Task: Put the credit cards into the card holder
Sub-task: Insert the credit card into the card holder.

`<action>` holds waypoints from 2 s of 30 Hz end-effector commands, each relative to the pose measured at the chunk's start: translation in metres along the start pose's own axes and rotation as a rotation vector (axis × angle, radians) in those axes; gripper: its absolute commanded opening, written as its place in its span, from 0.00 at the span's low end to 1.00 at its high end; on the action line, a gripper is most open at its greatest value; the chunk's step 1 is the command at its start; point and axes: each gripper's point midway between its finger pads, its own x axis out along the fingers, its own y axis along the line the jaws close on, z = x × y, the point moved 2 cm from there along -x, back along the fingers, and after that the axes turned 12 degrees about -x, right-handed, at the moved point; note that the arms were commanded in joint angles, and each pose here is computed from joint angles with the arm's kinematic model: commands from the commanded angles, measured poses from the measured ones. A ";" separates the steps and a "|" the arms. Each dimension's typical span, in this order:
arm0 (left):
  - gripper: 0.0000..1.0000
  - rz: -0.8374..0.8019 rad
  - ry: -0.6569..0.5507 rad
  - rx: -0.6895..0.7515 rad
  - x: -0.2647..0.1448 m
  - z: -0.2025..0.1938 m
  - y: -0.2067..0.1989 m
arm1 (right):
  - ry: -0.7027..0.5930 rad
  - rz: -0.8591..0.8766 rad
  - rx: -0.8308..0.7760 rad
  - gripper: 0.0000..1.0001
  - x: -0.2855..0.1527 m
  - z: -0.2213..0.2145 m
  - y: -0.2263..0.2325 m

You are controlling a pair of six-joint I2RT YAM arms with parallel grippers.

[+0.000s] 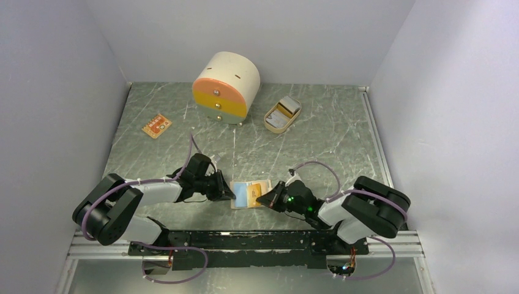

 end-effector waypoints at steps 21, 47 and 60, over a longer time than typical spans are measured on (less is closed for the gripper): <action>0.10 -0.030 0.042 0.023 0.003 -0.008 -0.001 | -0.047 0.036 -0.067 0.00 0.006 0.011 0.007; 0.11 -0.075 0.063 0.034 0.002 -0.010 -0.010 | 0.093 -0.225 -0.225 0.39 0.004 0.004 -0.025; 0.18 -0.108 0.079 0.039 0.001 -0.013 -0.018 | 0.096 -0.166 -0.267 0.42 0.015 0.011 -0.004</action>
